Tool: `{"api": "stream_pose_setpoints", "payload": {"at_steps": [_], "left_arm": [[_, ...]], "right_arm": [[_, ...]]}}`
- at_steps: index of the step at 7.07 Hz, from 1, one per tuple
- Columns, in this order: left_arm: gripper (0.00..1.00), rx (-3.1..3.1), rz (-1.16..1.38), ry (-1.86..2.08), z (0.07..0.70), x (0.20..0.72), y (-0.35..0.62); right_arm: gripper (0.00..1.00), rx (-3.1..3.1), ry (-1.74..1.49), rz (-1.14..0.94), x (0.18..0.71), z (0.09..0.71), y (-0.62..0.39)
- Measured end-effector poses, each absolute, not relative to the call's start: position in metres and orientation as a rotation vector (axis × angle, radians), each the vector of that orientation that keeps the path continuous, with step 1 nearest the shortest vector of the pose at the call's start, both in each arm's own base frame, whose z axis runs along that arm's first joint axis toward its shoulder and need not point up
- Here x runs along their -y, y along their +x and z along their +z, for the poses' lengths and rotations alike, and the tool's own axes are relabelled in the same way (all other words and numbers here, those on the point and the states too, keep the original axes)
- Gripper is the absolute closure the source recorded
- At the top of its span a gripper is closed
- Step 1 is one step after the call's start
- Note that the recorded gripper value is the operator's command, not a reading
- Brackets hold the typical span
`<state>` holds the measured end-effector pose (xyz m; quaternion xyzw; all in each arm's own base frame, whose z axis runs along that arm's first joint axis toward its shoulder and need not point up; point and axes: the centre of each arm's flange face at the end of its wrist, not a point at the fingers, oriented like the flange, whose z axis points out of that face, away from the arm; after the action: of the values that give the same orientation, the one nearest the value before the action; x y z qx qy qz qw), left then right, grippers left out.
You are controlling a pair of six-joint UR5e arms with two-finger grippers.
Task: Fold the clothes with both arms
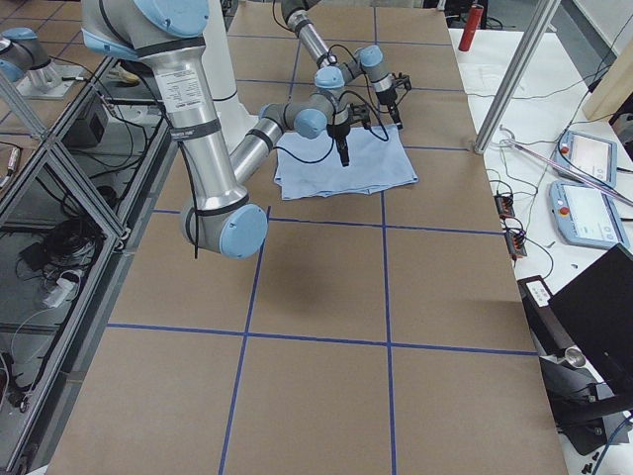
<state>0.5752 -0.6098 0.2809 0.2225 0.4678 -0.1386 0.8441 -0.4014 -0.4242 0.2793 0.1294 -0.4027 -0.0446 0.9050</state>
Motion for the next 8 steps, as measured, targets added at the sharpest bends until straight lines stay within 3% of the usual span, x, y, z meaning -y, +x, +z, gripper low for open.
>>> {"api": "stream_pose_setpoints", "payload": {"at_steps": [7, 8], "left_arm": [[1.00, -0.987, -0.328, 0.496, 0.264, 0.635, 0.554], [0.87, -0.973, -0.345, 0.502, 0.267, 0.645, 0.546]], "right_arm": [[0.00, 0.828, 0.269, -0.086, 0.427, 0.281, -0.399], [0.00, 0.827, 0.268, -0.084, 0.428, 0.282, -0.398]]}}
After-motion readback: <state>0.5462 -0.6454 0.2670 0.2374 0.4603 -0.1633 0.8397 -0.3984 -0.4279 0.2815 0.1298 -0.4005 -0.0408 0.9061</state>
